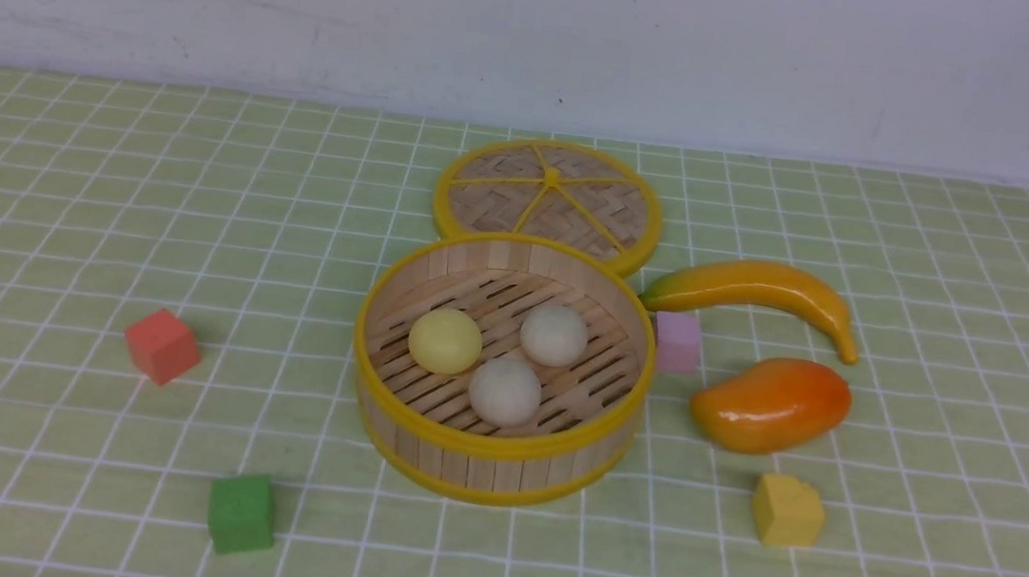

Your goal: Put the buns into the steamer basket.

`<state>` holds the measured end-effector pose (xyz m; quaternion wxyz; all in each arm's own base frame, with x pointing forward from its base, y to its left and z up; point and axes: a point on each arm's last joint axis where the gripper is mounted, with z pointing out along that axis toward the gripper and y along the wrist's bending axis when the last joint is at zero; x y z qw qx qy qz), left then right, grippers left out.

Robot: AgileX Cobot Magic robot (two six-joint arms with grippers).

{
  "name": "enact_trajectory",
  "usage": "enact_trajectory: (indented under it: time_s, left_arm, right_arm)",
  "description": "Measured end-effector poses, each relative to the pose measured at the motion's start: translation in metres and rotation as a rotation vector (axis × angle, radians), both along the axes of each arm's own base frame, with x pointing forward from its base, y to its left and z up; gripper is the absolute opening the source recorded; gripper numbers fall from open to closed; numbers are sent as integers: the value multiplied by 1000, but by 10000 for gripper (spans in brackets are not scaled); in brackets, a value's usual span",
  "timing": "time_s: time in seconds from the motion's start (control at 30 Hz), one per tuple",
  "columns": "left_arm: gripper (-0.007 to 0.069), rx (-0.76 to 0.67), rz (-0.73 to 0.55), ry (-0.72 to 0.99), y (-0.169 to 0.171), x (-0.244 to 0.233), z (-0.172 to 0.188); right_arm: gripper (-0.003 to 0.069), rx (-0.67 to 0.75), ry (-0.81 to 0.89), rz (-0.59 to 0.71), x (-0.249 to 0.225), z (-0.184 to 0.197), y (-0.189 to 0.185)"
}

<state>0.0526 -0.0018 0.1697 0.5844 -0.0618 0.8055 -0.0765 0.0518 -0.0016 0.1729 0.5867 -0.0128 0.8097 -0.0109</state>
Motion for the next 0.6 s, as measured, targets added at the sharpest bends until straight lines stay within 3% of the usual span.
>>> enact_trajectory:
  time_s: [0.6]
  left_arm:
    - [237,0,0,0,0,0,0]
  right_arm:
    - [91,-1,0,0,0,0,0]
